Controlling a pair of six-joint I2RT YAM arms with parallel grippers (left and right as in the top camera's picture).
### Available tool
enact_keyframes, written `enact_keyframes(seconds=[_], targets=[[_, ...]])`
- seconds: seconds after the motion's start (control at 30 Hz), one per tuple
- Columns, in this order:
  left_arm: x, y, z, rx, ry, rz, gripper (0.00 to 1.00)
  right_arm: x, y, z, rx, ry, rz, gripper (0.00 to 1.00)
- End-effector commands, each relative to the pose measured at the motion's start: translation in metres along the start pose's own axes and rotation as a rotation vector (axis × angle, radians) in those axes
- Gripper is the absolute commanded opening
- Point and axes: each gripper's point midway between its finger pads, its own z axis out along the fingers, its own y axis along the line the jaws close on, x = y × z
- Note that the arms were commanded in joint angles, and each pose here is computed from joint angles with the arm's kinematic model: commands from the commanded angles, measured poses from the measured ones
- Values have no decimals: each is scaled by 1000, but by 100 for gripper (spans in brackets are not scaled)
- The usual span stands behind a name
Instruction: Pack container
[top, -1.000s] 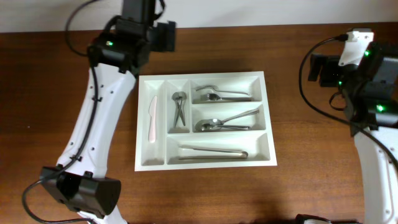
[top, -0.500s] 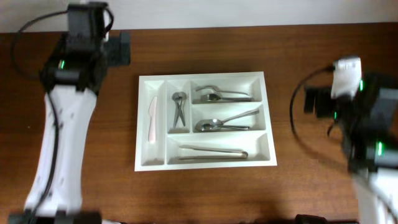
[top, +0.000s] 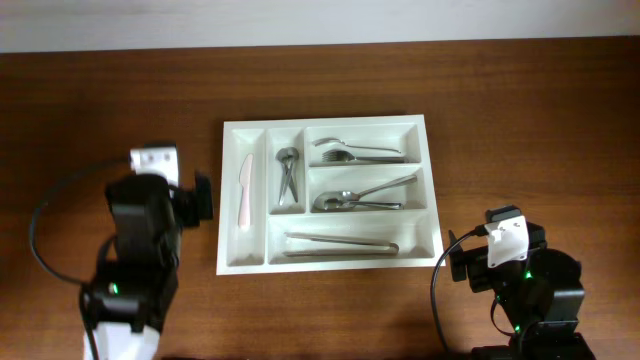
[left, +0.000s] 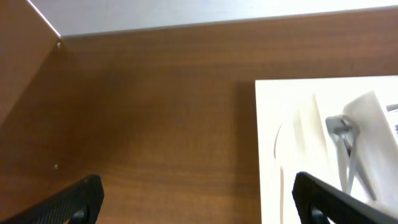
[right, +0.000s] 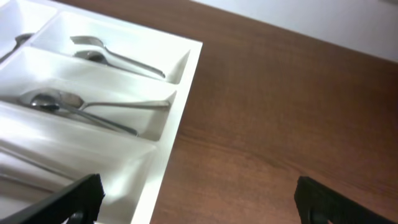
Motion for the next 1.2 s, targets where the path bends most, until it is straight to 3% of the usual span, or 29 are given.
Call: enact_keyframes(seconds=[0.0,0.9,1.1,1.17], targets=[[27,0,4,-12,-23,5,99,9,2,8,2,0,1,99],[28,2,-3,-13,-76,-11,99,7,1,10,7,-15,0,99],[28,2,-3,-13,-76,-11,99,-1,-2,-14,51,-105,-5,99],[28,2,-3,-13,-76,-11,99,-8,-2,-30,55,-180,77,99]])
